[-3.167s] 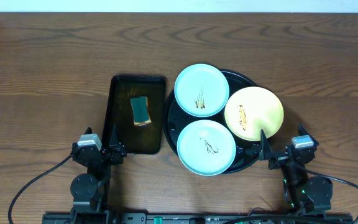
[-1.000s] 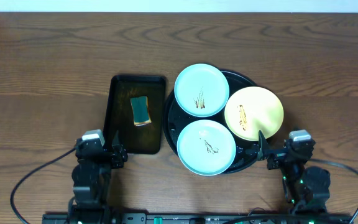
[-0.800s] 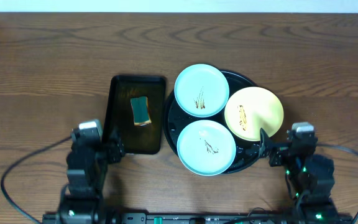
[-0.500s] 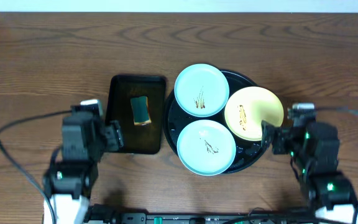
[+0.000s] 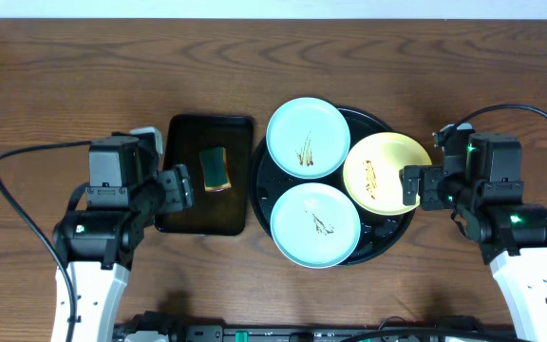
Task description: Clean dirty plates on tray and stack at the side
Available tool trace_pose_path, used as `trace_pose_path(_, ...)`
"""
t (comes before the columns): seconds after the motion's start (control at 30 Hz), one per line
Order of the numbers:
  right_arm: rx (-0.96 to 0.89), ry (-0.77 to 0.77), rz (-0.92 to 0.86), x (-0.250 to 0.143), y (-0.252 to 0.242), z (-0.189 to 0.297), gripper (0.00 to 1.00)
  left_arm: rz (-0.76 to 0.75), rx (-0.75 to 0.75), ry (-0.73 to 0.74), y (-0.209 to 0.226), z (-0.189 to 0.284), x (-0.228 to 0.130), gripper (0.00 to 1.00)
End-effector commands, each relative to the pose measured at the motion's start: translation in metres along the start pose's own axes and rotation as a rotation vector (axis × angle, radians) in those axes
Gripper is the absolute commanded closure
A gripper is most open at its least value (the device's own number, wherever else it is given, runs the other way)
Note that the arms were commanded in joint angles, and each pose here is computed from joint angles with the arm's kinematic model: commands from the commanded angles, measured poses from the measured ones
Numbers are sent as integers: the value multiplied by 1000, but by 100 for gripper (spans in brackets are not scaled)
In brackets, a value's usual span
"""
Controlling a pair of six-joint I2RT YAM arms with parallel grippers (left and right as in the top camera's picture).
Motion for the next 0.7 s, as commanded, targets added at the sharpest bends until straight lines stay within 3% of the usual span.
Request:
trace_pose_path(0.0,-49,-37,15,11,-8,7,1,12,-27,-16,-4,-6,12,25)
trace_pose_path(0.3,-56,-35,13,11,-10,7,1,18,-25,-34,0,-59,39,26)
trace_pose_path(0.43,-57,-34,12,11,-10,7,1,-11,-41,16,-10,-89,35,26)
trace_pose_path(0.67,-57,-33,13,10,-10,7,1,-93,63,134,-17,-143,11,26)
Point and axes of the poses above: each gripper's point midway between its finger pads, its own z axis back along the fingers, its own y axis along the line the jaws close on, x = y × z, the point moved 1 cm from there along z, back along the fingers, and after that the axes turned 8 degrees about -z, right-handed, at the moved point
